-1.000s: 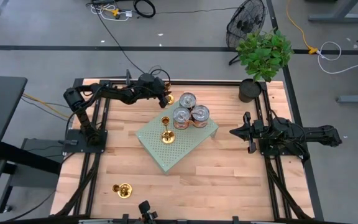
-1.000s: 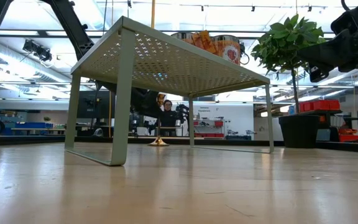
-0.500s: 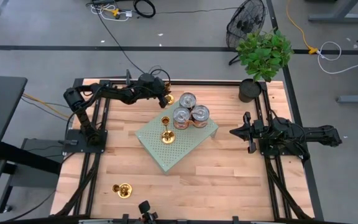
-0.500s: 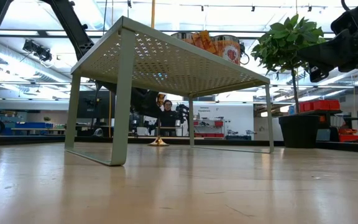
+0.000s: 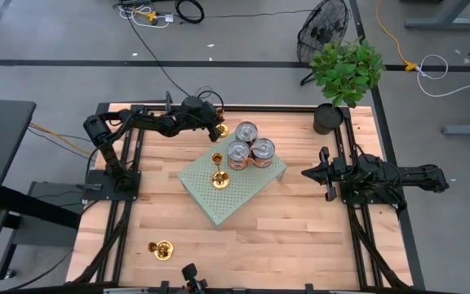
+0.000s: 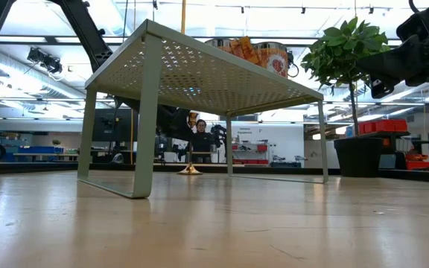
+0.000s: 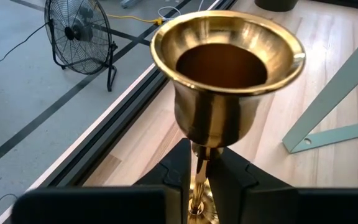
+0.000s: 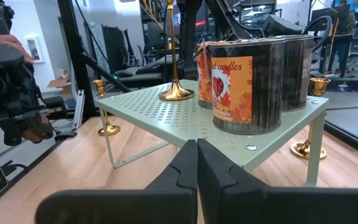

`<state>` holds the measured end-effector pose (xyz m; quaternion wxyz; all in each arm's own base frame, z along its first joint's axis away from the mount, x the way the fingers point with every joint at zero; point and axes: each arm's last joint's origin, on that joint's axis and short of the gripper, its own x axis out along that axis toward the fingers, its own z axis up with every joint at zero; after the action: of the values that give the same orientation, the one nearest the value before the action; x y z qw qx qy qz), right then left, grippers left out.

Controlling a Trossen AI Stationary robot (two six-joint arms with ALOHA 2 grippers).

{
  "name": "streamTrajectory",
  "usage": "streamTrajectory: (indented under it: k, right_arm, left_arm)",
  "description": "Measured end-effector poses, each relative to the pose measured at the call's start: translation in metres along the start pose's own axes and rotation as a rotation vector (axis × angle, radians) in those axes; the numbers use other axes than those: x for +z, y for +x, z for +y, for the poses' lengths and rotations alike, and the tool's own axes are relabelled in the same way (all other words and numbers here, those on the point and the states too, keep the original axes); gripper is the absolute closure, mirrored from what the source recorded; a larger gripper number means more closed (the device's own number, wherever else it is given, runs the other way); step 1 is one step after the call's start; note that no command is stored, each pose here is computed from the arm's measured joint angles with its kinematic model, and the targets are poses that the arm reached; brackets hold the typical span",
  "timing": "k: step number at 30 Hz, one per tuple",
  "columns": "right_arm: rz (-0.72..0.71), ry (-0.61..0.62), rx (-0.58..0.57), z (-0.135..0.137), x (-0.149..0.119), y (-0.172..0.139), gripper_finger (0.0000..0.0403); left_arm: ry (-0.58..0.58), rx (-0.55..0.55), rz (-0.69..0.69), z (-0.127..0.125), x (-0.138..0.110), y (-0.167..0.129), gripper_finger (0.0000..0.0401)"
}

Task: Pick & Place candle stick holders
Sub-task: Put the top gold candle holder on the shelf

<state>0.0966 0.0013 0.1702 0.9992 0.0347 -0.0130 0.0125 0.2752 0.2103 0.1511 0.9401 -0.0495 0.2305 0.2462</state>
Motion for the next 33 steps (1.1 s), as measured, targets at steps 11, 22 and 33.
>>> streamTrajectory:
  k: [11,22,33]
  right_arm:
    - [0.000,0.000,0.000,0.0000,-0.0001,0.0000,0.0400]
    - [0.000,0.000,0.000,0.0000,0.0000,0.0000,0.0400]
    - [0.000,0.000,0.000,0.0000,0.0000,0.0000,0.0400]
  left_arm:
    - [0.000,0.000,0.000,0.0000,-0.0001,0.0000,0.0348]
    - [0.001,0.000,0.000,0.0000,0.0000,0.0000,0.0349]
    - [0.011,0.001,0.001,0.0000,-0.0002,0.0000,0.0375]
